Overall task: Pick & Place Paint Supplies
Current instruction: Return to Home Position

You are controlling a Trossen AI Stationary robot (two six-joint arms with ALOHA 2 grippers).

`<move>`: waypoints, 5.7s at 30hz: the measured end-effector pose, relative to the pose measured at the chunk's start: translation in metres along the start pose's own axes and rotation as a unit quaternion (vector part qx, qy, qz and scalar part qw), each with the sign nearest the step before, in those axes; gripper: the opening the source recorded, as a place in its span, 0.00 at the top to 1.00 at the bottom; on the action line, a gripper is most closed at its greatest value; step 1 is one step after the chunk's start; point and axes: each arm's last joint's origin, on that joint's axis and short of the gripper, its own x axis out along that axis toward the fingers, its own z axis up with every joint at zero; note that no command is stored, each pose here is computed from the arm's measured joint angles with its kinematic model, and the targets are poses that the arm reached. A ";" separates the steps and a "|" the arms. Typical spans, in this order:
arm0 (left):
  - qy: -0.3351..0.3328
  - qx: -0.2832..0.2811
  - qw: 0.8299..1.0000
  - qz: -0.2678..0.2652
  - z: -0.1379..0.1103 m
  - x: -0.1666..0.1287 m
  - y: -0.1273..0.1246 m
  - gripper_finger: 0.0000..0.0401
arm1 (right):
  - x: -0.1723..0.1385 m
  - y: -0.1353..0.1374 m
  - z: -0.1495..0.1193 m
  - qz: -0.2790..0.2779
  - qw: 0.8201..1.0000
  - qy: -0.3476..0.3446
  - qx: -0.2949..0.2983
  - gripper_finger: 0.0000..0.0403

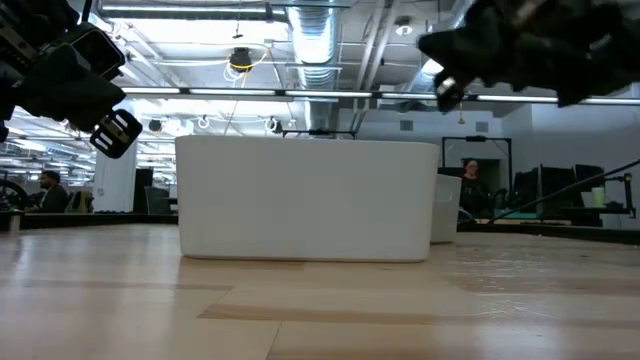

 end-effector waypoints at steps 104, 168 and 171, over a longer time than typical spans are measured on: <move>0.001 0.000 1.000 0.000 0.000 0.000 0.000 0.99 | -0.124 0.030 -0.030 -0.012 0.999 -0.017 0.024 1.00; -0.196 0.061 0.963 0.174 0.022 -0.023 0.004 0.99 | -0.124 0.030 -0.030 -0.012 0.999 -0.017 0.024 1.00; -0.196 0.061 0.963 0.174 0.022 -0.023 0.004 0.99 | -0.124 0.030 -0.030 -0.012 0.999 -0.017 0.024 1.00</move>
